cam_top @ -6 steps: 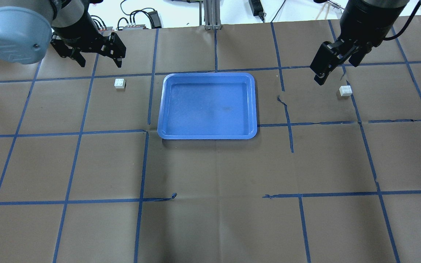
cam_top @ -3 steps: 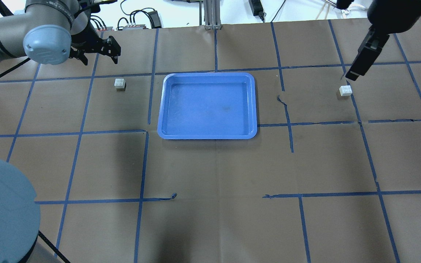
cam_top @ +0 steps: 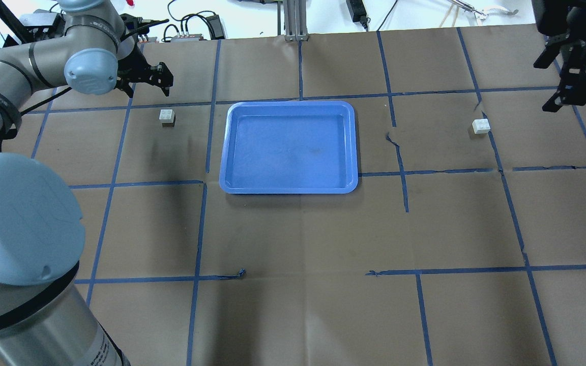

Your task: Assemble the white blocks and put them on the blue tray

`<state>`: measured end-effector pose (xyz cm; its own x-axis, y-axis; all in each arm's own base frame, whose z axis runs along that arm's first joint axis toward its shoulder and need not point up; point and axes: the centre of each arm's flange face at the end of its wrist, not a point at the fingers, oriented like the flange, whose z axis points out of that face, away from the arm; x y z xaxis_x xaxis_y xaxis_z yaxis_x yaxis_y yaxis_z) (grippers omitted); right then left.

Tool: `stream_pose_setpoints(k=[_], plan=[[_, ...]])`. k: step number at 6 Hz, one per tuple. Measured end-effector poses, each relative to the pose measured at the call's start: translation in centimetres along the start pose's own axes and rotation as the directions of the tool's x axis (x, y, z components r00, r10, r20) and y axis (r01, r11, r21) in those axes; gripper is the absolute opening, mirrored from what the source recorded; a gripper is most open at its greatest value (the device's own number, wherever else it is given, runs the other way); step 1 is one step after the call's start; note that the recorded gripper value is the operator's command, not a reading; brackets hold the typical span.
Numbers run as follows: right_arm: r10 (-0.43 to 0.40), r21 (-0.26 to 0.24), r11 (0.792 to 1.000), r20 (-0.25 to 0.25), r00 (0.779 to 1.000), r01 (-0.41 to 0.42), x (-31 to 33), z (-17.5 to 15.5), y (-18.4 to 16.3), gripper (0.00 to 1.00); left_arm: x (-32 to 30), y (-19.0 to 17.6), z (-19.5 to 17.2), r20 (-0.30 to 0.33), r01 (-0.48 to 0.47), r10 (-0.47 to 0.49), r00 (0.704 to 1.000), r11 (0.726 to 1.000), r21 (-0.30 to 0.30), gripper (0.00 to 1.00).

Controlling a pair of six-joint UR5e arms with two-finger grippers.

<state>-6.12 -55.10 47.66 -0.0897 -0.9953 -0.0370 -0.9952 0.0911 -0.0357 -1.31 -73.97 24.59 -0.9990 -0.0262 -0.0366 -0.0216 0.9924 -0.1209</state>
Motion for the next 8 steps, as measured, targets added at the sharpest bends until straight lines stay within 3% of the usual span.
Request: stream_pose_setpoints(k=[1, 2, 3, 4, 5, 7, 8], plan=[[-0.1, 0.039, 0.994, 0.005, 0.995, 0.099, 1.3, 1.8, 3.5, 1.0, 0.1, -0.5, 2.7, -0.011, -0.002, 0.001, 1.0, 1.0, -0.011, 0.91], [-0.155, 0.118, 0.981, -0.006, 0.988, 0.155, 2.7, 4.1, 6.3, 1.0, 0.1, -0.4, 5.0, -0.016, -0.003, 0.003, 1.0, 0.999, -0.033, 0.83], [-0.166, 0.184, 0.969, -0.009, 0.986, 0.165, 4.1, 6.6, 8.7, 1.0, 0.2, -0.2, 6.3, -0.017, -0.004, 0.004, 1.0, 0.999, -0.049, 0.66], [-0.162, 0.22, 0.961, -0.04, 0.986, 0.167, 6.0, 9.3, 10.7, 1.0, 0.2, 0.0, 7.0, -0.02, -0.005, 0.003, 1.0, 0.998, -0.059, 0.28], [-0.152, 0.244, 0.954, -0.096, 0.984, 0.171, 8.3, 12.3, 12.1, 1.0, 0.3, 0.3, 7.4, -0.023, -0.004, 0.003, 1.0, 0.998, -0.068, 0.09], [-0.129, 0.322, 0.931, -0.151, 0.98, 0.172, 11.9, 19.1, 13.2, 1.0, 0.3, 0.7, 7.3, -0.026, -0.004, 0.002, 1.0, 0.997, -0.079, 0.05], [-0.123, 0.358, 0.919, -0.143, 0.982, 0.167, 13.0, 22.7, 13.5, 1.0, 0.6, 0.8, 6.2, -0.026, -0.003, 0.001, 1.0, 0.997, -0.076, 0.05]])
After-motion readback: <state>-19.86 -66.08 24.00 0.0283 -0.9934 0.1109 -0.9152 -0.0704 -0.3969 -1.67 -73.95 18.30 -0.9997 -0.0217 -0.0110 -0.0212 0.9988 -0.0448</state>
